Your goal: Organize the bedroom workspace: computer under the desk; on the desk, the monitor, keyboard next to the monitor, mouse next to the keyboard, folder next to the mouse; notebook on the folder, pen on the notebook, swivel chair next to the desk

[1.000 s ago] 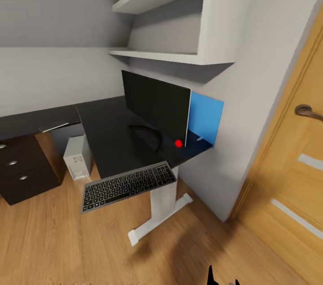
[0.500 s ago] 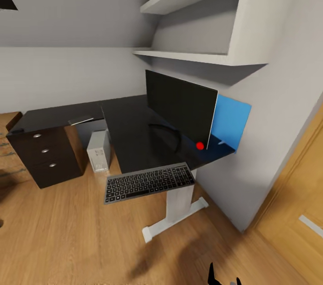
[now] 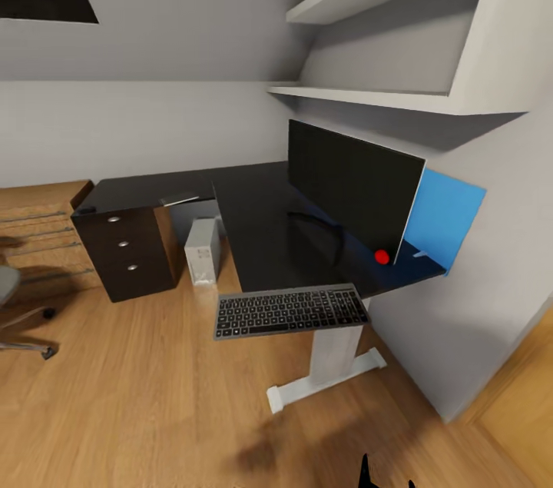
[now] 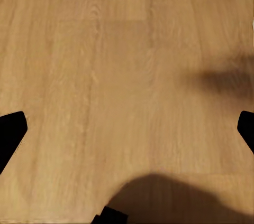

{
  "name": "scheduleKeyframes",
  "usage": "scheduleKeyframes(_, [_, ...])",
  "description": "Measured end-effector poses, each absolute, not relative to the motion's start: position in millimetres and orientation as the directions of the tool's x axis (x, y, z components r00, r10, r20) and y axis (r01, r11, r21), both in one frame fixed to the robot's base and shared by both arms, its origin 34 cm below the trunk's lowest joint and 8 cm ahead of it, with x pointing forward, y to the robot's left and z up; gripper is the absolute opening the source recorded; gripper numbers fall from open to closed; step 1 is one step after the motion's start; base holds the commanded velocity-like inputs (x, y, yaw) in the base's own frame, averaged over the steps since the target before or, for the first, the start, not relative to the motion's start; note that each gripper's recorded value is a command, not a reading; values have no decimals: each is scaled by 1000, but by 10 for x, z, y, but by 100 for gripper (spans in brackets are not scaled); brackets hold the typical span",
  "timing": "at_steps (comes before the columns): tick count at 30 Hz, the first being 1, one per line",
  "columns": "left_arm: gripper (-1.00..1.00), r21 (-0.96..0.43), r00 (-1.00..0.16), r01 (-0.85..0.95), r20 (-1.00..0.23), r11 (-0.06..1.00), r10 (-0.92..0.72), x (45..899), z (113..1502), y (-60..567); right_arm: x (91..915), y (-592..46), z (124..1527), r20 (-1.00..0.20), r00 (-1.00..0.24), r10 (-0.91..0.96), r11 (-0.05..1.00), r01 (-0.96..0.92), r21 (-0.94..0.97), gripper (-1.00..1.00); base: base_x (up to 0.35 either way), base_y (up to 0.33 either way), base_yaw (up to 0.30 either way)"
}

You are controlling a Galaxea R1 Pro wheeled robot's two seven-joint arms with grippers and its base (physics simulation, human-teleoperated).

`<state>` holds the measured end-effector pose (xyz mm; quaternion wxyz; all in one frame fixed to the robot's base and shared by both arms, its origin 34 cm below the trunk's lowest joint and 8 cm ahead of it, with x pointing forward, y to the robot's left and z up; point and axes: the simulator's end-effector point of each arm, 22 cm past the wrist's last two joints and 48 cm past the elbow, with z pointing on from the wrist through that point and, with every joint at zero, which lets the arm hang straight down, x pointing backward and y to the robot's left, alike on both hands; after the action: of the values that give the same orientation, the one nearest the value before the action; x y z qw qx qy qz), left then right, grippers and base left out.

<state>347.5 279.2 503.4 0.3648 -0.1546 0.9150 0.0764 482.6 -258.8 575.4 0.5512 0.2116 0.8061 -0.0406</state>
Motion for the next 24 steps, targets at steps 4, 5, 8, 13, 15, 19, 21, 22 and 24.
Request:
scheduleKeyframes(4, [100, 27, -690, -339, -687, 940, -229, 3461, 5024, 2782, 4823, -2572, 5746, -904, -307, 299, 907, 385, 169, 100, 0, 0, 288])
scheduleKeyframes(5, [100, 27, -690, -339, -687, 940, -229, 3460, 5024, 2779, 4823, -2573, 5745, -904, -307, 299, 907, 385, 169, 100, 0, 0, 288])
scheduleKeyframes(8, [100, 28, -690, -339, -687, 940, -228, 3461, 5025, 2779, 4822, -2589, 5741, -904, -309, 297, 908, 385, 167, 100, 0, 0, 289])
scheduleKeyframes(13, [100, 31, -692, -338, -686, 941, -226, 3457, 5022, 2797, 4820, -2588, 5733, -902, -313, 296, 909, 383, 165, 100, 0, -62, 290])
scheduleKeyframes(15, [100, 29, -693, -335, -685, 942, -225, 3459, 5021, 2785, 4804, -2571, 5684, -892, -335, 302, 910, 382, 164, 100, 0, -203, 290])
scheduleKeyframes(19, [100, 28, -693, -333, -685, 943, -224, 3460, 5020, 2779, 4766, -2539, 5591, -872, -377, 312, 910, 381, 162, 100, 0, -196, 290])
scheduleKeyframes(21, [100, 28, -693, -332, -685, 943, -224, 3459, 5020, 2777, 4759, -2533, 5574, -868, -384, 314, 911, 381, 161, 100, 0, -249, 290])
scheduleKeyframes(22, [100, 28, -693, -332, -685, 943, -224, 3460, 5020, 2774, 4757, -2533, 5572, -867, -386, 314, 911, 381, 161, 100, 0, -274, 290])
scheduleKeyframes(24, [100, 27, -693, -332, -685, 943, -224, 3460, 5019, 2767, 4754, -2532, 5566, -866, -388, 315, 910, 381, 160, 100, 0, -288, 290])
